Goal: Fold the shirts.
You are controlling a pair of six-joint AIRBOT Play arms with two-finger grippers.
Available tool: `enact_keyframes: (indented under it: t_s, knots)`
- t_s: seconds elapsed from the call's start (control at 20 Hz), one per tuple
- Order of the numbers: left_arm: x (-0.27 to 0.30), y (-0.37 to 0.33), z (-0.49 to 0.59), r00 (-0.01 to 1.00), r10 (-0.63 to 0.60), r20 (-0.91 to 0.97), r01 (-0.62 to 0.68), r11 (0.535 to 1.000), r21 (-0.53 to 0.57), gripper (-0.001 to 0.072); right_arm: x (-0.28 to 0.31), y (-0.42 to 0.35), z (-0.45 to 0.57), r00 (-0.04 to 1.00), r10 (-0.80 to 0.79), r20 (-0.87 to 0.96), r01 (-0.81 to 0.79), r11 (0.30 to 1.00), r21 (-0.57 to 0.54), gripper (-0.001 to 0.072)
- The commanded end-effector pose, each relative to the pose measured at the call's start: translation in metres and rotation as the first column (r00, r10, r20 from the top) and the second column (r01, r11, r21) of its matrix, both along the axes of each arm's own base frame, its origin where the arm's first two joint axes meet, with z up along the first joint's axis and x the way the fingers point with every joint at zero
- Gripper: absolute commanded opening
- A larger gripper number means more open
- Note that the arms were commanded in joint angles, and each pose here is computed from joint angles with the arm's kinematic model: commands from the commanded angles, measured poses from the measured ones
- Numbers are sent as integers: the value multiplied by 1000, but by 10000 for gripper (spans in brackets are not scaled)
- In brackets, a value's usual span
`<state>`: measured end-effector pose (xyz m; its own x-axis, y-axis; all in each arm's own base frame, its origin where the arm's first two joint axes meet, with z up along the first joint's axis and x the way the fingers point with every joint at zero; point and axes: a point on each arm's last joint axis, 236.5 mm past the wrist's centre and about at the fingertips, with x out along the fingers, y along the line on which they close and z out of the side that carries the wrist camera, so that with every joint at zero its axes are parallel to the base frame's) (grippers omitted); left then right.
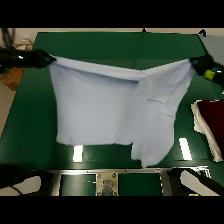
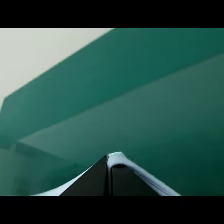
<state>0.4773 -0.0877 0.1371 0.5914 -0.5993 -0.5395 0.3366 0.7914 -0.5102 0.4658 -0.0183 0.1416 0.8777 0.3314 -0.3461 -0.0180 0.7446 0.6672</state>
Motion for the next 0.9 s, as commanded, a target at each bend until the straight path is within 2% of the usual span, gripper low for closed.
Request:
enact_keyframes:
  t_s: [0.0, 0.25, 0.5, 0.6, 0.85]
  knots:
    - [42, -9, -91, 993, 63, -98, -65, 998, -16, 28, 53, -1, -98, 989, 5, -149, 1, 999, 41, 14]
    - [75, 17, -109, 983, 171, -66, -171, 985, 5, 29, 107, -7, -115, 988, 60, -143, -51, 997, 66, 14]
    - [91, 25, -73, 984, 175, 17, -175, 985, 3, 28, 119, -17, -86, 995, 62, -83, -58, 997, 49, 14]
    - [85, 22, -76, 991, 133, 11, -133, 990, 36, 28, 109, -14, -94, 988, 109, -113, -106, 994, 33, 13]
    - [34, 20, -119, 985, -50, -163, 82, 976, 200, 28, 56, -13, -152, 896, 227, -383, -273, 959, -71, 12]
